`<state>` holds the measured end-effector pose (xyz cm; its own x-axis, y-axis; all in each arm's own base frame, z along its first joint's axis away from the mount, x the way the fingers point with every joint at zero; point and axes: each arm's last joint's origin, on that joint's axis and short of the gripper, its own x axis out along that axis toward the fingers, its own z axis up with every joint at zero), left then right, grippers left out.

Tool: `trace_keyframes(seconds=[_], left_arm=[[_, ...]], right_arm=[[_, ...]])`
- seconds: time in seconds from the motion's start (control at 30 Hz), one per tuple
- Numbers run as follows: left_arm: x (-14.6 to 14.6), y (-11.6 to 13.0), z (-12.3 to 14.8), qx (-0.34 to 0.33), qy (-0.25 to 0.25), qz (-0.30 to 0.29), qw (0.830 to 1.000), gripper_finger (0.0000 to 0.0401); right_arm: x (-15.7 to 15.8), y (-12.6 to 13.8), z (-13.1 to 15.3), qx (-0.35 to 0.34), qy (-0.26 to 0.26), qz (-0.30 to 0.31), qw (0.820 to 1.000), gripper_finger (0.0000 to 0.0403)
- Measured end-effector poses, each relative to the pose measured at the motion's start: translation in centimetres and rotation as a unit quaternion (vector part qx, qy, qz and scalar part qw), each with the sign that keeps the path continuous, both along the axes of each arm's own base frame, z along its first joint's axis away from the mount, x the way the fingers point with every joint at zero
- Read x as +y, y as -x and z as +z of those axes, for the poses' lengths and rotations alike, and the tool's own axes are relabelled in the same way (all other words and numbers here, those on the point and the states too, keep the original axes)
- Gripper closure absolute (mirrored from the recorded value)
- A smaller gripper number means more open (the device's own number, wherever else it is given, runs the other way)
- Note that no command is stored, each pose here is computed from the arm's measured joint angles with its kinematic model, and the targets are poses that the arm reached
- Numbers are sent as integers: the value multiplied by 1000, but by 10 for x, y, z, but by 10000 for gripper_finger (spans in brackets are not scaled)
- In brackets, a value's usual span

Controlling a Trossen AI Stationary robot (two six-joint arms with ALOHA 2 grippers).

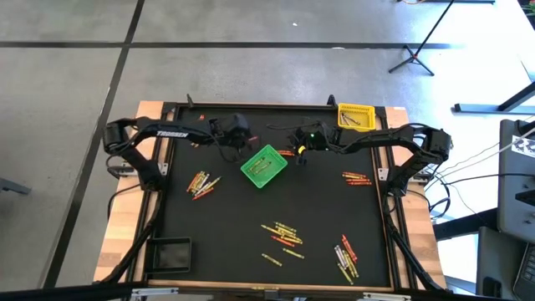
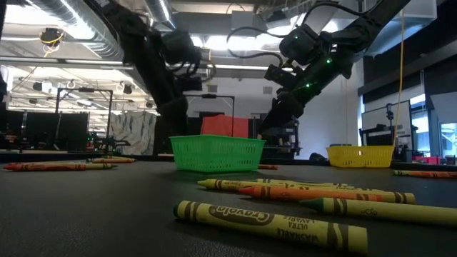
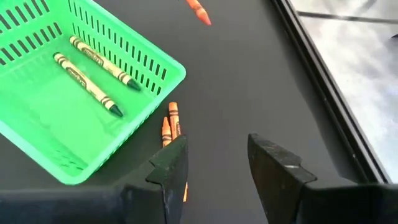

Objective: Sort crayons
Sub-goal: Put the orange crayon into the black bin

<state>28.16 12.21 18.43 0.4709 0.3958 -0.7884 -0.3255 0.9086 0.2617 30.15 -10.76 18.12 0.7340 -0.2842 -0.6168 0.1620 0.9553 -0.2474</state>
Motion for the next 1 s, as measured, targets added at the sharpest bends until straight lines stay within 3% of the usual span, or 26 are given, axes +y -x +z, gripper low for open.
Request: trace_keyframes(seconds=[0.3, 0.57, 0.77, 1.0], left_arm=[[-38, 16, 41, -20, -7, -53, 998, 393], [-71, 31, 50, -11, 127, -151, 980, 393], [-108, 53, 59, 20, 242, -100, 965, 393], [-164, 68, 64, 48, 286, -80, 954, 393]], right_arm=[[7, -4, 3, -37, -43, 117, 992, 237], [6, -6, 7, -50, 11, 150, 987, 237], [6, -6, 7, -46, 25, 160, 986, 237], [5, -7, 8, -54, 28, 159, 985, 237]])
